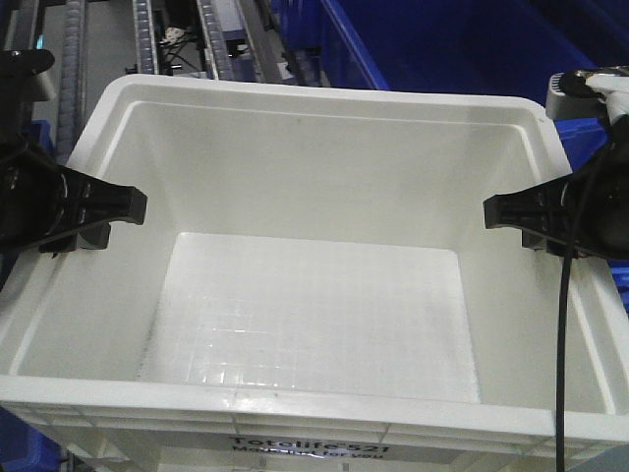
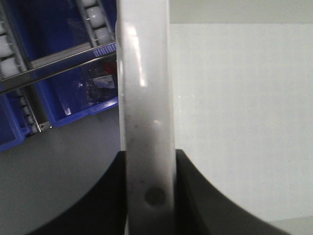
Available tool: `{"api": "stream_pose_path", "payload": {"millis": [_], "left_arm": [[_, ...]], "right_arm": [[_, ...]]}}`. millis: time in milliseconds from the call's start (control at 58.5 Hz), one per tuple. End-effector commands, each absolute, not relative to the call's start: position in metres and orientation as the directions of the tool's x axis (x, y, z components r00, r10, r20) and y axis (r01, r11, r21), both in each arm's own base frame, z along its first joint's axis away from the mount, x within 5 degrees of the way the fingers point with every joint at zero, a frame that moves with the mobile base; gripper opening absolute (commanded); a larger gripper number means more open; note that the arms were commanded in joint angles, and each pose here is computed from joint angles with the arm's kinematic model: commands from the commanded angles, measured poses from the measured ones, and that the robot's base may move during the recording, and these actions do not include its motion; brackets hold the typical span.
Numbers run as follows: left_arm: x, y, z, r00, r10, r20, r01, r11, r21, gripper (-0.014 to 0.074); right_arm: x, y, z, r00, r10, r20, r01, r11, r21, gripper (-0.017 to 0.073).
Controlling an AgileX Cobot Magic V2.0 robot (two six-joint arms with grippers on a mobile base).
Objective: Move bin from left to right shelf
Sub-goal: 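Hold the white tote with both grippers while the base drives to the other shelf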
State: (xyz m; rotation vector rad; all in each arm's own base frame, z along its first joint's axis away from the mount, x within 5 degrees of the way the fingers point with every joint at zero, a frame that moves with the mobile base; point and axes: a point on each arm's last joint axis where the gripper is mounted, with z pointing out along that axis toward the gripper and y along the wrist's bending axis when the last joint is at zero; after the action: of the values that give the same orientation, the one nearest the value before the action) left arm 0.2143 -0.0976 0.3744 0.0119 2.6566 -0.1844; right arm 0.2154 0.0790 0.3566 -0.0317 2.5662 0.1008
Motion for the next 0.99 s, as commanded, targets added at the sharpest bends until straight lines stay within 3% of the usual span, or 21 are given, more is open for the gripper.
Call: {"api": "stream_pose_path", "payload": {"millis": [0, 975], "left_arm": [[0.2114, -0.1011, 0.3976, -0.816, -0.04, -0.576, 0.094, 0.975, -0.201, -0.0006], [0.2114, -0.1011, 0.3976, -0.816, -0.04, -0.576, 0.094, 0.975, -0.201, -0.0006]], "right_arm": [[0.2157, 0.0767, 0.3818, -0.735, -0.014, -0.678, -0.085, 0.994, 0.071, 0.0002], [0.2157, 0.0767, 0.3818, -0.735, -0.014, -0.678, -0.085, 0.994, 0.071, 0.0002]]}}
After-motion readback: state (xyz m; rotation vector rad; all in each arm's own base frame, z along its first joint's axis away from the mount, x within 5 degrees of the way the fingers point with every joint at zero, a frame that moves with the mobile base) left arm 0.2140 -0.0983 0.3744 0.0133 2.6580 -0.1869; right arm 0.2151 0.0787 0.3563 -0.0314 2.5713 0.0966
